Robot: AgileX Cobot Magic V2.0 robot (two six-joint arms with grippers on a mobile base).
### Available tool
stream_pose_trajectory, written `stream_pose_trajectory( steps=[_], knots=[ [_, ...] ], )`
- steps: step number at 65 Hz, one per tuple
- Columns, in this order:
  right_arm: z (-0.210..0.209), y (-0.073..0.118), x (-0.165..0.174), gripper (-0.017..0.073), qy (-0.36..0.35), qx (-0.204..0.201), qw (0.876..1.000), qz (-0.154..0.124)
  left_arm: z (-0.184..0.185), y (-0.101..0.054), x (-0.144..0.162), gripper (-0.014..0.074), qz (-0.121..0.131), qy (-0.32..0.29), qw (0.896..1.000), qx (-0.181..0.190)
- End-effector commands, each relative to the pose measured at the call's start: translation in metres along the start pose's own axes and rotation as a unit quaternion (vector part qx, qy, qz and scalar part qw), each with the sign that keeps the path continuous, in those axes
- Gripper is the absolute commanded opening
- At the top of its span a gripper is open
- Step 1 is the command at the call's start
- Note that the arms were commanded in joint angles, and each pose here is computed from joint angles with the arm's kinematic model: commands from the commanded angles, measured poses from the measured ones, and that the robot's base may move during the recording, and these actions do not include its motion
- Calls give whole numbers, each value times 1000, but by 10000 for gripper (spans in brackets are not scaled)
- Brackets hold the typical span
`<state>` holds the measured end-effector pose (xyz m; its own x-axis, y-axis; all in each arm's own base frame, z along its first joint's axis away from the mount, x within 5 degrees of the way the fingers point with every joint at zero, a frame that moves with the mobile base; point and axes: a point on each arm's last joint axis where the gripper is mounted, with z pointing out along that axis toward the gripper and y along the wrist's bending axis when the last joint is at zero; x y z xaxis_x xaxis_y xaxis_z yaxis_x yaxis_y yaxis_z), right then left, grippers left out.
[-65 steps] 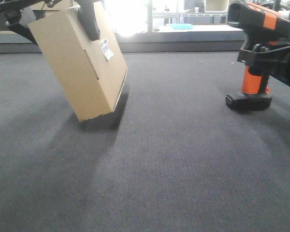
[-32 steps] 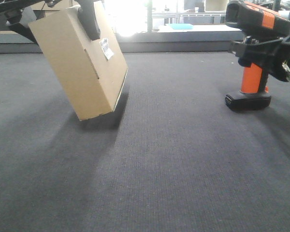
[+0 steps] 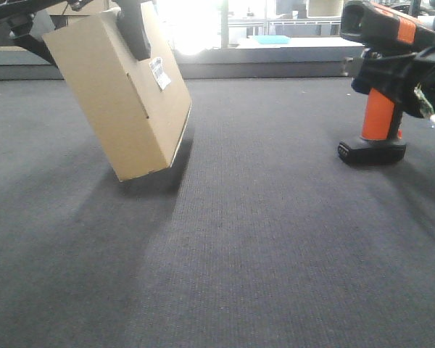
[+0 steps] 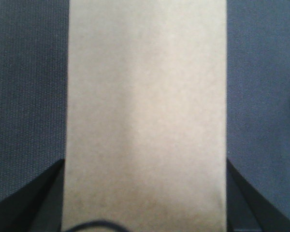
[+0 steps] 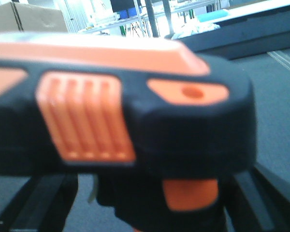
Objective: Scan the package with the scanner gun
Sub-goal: 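Close the right gripper around the scanner gun handle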
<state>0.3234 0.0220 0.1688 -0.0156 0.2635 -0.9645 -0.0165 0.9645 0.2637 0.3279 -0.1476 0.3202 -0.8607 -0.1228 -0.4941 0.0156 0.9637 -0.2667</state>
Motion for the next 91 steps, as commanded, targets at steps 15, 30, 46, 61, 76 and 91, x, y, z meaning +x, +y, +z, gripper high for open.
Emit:
stream_pose_trajectory(
  steps=[15, 30, 46, 61, 76, 91],
  knots=[
    [2, 0, 0, 486, -8, -1, 1000, 3, -4, -4, -2, 130, 4, -15, 1000, 10],
    [2, 1, 0, 486, -11, -1, 1000, 3, -4, -4, -2, 130, 4, -15, 1000, 10],
    [2, 1, 0, 388, -12, -2, 1000, 3, -4, -4, -2, 130, 4, -15, 1000, 10],
    [2, 1, 0, 237, -12, -2, 1000, 3, -4, -4, -2, 130, 4, -15, 1000, 10],
    [2, 1, -1, 221, -14, -2, 1000, 3, -4, -4, -2, 130, 4, -15, 1000, 10],
    [1, 3, -8, 221, -49, -9, 998, -34, -4, -4, -2, 130, 4, -15, 1000, 10]
  ],
)
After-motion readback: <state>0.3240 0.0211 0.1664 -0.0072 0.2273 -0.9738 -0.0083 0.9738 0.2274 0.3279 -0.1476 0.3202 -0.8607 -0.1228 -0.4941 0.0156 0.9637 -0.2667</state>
